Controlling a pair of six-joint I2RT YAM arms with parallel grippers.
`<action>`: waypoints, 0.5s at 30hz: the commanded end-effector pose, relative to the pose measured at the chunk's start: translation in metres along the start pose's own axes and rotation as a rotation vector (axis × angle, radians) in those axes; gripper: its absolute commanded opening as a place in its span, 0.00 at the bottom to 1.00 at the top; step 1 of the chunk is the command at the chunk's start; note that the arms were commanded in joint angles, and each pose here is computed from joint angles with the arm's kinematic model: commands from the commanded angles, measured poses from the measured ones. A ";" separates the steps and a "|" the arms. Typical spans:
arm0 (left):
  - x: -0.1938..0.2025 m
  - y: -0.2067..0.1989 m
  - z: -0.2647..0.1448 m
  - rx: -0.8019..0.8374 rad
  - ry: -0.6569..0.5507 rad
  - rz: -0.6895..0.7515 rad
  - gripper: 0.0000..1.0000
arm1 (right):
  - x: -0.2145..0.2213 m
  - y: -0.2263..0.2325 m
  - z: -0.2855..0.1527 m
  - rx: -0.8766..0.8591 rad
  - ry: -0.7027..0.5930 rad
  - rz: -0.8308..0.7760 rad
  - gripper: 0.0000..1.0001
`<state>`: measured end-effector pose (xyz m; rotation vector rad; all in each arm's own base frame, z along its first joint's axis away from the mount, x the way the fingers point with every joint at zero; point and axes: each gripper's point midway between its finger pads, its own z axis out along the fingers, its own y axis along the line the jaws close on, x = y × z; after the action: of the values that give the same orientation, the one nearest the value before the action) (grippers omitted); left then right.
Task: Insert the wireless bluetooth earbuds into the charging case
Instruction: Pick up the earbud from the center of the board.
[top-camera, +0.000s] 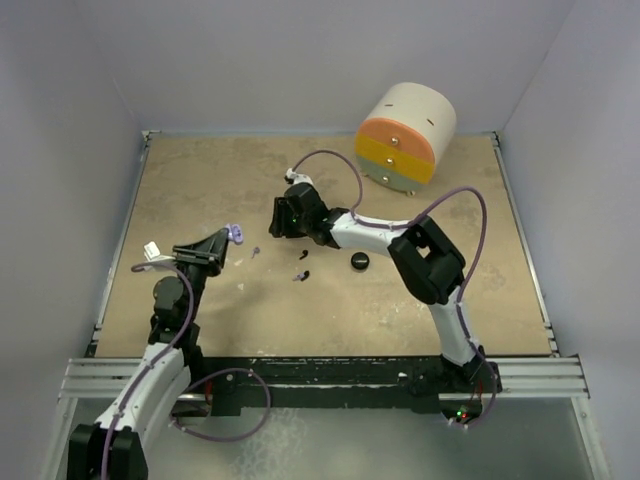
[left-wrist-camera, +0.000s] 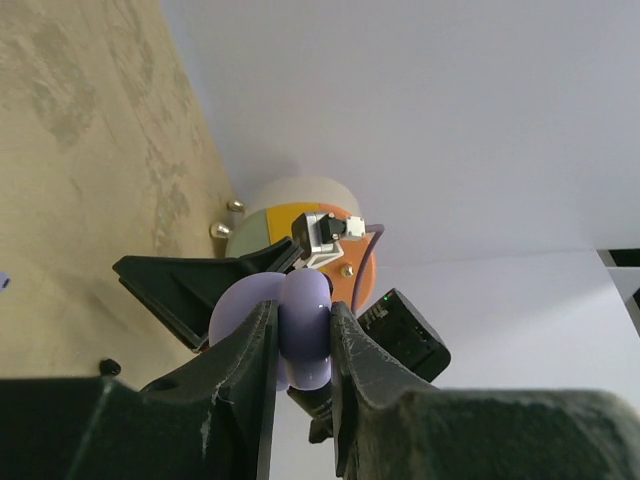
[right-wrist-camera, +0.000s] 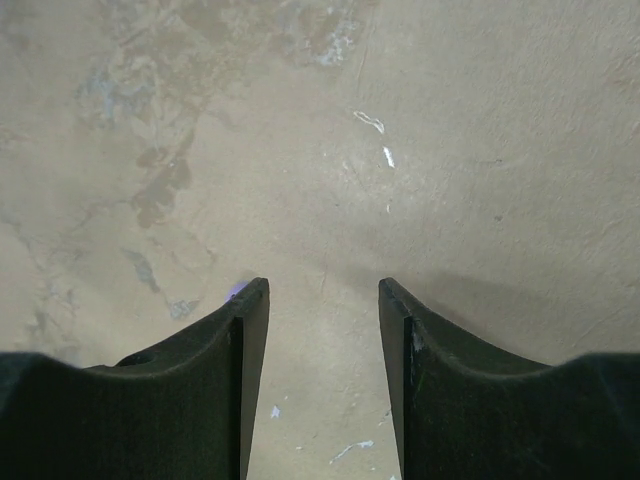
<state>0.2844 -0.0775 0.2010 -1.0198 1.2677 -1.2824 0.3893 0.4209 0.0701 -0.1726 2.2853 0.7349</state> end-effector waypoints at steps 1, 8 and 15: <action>-0.017 0.028 -0.007 -0.119 -0.094 0.019 0.00 | -0.023 0.015 -0.003 0.062 -0.064 -0.041 0.50; -0.030 0.020 -0.018 -0.128 -0.159 0.053 0.00 | 0.001 0.033 0.009 0.102 -0.038 -0.062 0.50; -0.045 0.011 -0.033 -0.158 -0.237 0.071 0.00 | 0.019 0.051 0.017 0.142 -0.013 -0.071 0.51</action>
<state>0.2657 -0.0461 0.1805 -1.1409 1.2601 -1.0799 0.3733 0.4685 0.0645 -0.2131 2.2934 0.5888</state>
